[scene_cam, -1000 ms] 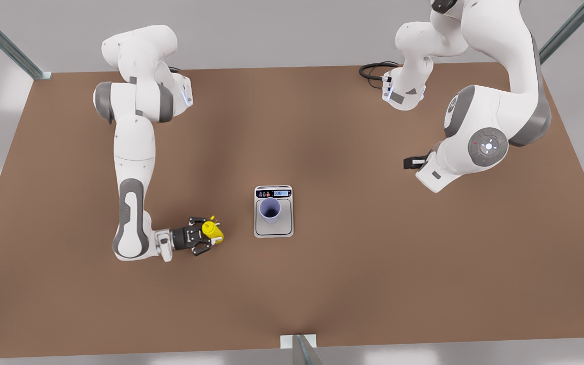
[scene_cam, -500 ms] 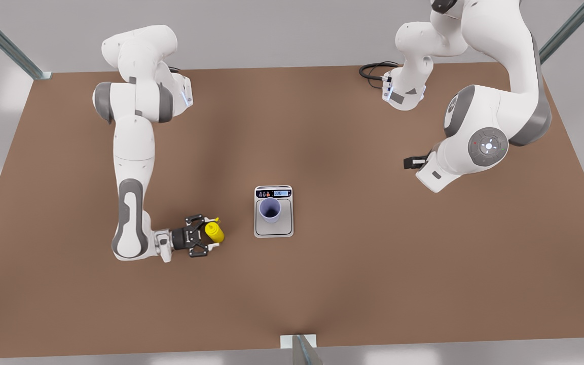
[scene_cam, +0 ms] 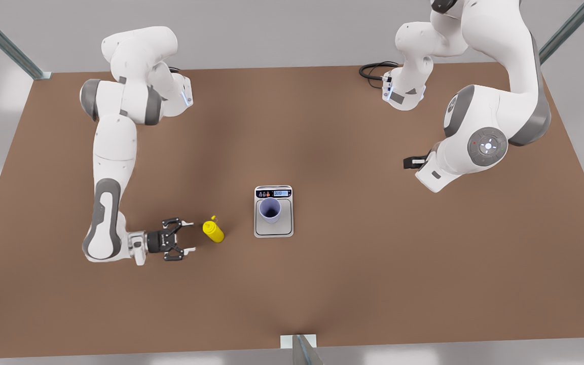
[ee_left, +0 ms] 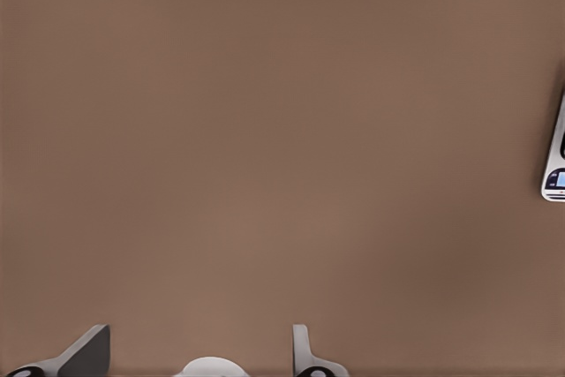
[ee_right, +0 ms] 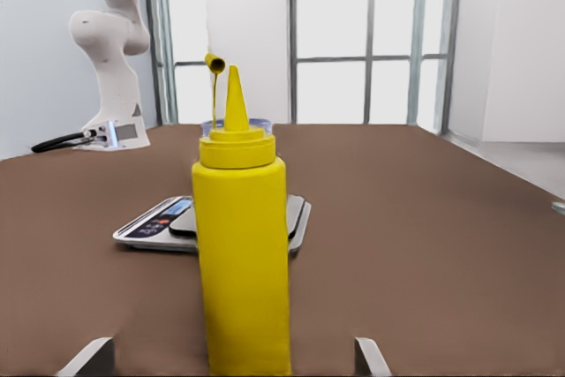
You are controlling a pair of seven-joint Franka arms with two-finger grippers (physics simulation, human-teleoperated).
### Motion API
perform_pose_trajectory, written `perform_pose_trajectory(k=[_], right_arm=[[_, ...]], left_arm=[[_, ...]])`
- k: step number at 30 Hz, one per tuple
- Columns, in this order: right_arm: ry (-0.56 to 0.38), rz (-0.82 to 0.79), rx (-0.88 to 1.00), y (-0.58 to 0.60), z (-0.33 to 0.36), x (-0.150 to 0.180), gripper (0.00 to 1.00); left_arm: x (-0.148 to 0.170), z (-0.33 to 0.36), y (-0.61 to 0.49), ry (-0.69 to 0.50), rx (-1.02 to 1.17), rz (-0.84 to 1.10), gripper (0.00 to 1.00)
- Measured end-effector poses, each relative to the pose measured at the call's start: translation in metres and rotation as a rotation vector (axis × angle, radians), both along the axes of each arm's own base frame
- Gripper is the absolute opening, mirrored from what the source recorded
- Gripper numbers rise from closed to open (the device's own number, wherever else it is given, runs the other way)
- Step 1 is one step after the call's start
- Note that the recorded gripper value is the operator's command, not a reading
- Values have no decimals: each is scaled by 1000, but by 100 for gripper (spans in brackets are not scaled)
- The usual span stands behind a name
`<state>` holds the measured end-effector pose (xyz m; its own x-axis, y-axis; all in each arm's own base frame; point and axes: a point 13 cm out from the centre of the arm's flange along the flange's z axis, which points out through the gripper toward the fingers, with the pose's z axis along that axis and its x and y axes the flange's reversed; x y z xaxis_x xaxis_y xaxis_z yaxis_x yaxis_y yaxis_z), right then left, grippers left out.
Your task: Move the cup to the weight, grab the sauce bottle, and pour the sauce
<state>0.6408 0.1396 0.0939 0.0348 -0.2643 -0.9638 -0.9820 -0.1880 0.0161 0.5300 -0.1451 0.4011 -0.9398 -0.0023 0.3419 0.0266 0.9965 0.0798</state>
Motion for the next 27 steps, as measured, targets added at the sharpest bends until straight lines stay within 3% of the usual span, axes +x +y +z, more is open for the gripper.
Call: perform_pose_trajectory(k=[4,6,8,10,13,15,17,22,27], right_arm=[[111,201,-425,-27,93,-16,100],[85,268,-809,-6,149,-9,100],[62,205,-1002,28,191,-2,100],[53,83,-1080,45,258,-4,100],[136,-96,-1130,23,347,-28,100],[190,-39,-1112,42,376,-67,100],[217,-105,-1214,34,403,-92,100],[399,-478,-1396,-40,425,-115,100],[539,-726,-1452,-55,418,-117,100]], left_arm=[[0,0,0,0,-1,0,100],[0,0,0,0,-1,0,100],[0,0,0,0,-1,0,100],[0,0,0,0,-1,0,100],[0,0,0,0,-2,1,100],[0,0,1,0,-1,3,100],[0,0,1,0,-1,2,100],[1,0,3,1,-1,7,100],[5,7,5,-14,-5,12,100]])
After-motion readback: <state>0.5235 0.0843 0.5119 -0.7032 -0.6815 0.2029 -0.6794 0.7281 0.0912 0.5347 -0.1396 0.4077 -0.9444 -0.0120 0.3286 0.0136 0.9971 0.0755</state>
